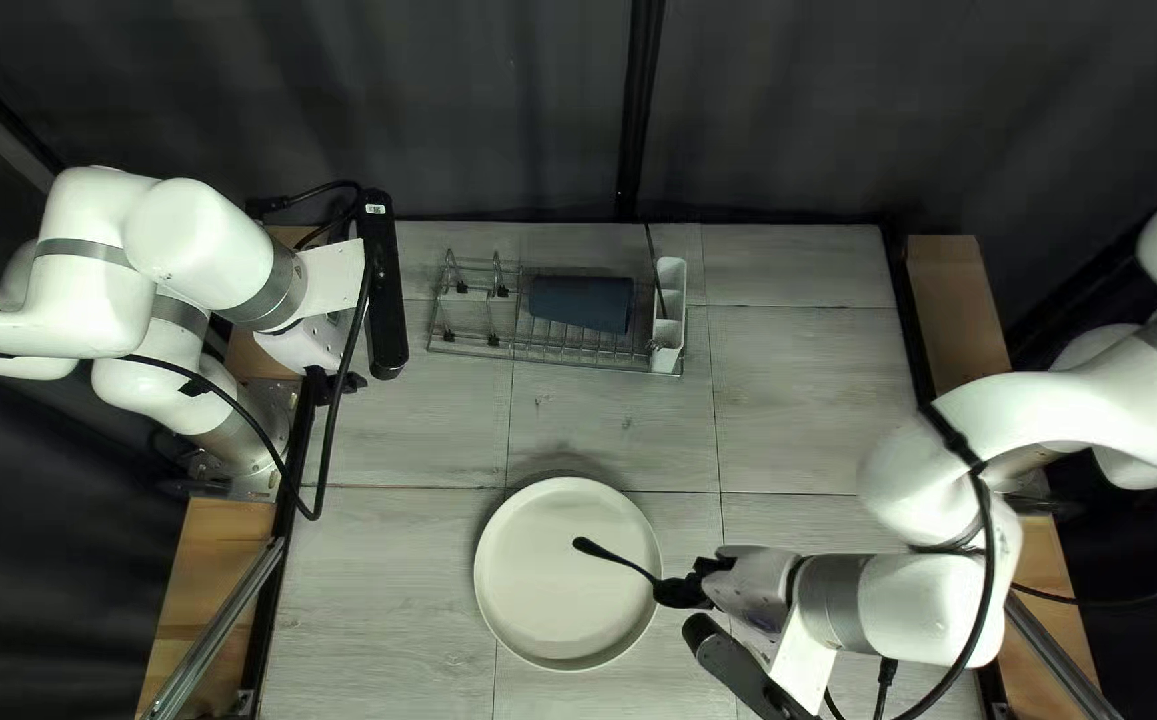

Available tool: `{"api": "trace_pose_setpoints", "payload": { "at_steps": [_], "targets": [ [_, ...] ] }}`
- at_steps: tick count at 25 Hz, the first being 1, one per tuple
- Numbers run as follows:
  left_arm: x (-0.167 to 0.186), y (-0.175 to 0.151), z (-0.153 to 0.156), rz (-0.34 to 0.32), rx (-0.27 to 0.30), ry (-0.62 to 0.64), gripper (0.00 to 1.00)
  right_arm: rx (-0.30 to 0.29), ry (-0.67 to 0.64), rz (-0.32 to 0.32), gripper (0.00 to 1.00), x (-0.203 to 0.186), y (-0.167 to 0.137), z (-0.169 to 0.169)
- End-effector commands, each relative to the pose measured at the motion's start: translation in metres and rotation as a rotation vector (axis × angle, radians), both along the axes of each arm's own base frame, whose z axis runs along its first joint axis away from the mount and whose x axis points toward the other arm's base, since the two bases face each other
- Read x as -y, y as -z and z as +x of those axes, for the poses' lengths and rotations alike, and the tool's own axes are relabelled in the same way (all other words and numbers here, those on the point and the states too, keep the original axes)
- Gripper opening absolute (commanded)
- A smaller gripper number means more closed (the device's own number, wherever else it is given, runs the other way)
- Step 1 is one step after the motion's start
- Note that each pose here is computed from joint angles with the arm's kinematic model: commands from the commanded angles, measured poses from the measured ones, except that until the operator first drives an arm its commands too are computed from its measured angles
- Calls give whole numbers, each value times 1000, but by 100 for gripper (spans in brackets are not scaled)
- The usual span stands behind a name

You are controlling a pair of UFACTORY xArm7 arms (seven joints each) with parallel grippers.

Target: Pick up and place plate onto table. Place down one fork to the left of the plate. Place spoon and knife to the right of the plate. Place cup above the knife and spoon

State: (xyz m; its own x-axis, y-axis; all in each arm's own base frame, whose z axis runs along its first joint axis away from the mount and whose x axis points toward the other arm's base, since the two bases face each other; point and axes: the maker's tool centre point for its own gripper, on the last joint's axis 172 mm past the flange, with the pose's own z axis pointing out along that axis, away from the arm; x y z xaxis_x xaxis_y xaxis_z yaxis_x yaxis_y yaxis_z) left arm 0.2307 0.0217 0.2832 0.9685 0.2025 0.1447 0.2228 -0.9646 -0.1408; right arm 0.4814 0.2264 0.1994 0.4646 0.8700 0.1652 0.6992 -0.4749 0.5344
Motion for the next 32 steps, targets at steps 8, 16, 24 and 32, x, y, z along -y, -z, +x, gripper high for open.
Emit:
{"api": "trace_pose_setpoints", "payload": {
  "at_steps": [8,16,24,32],
  "targets": [
    [0,0,0,0,0,0,100,13,-139,-135,0,-16,42,35],
    [0,0,0,0,0,0,100,40,-232,-250,0,-11,77,58],
    [0,0,0,0,0,0,100,13,-268,-312,20,-11,118,73],
    [0,0,0,0,0,0,100,6,-253,-301,100,-15,112,67]
  ]
}}
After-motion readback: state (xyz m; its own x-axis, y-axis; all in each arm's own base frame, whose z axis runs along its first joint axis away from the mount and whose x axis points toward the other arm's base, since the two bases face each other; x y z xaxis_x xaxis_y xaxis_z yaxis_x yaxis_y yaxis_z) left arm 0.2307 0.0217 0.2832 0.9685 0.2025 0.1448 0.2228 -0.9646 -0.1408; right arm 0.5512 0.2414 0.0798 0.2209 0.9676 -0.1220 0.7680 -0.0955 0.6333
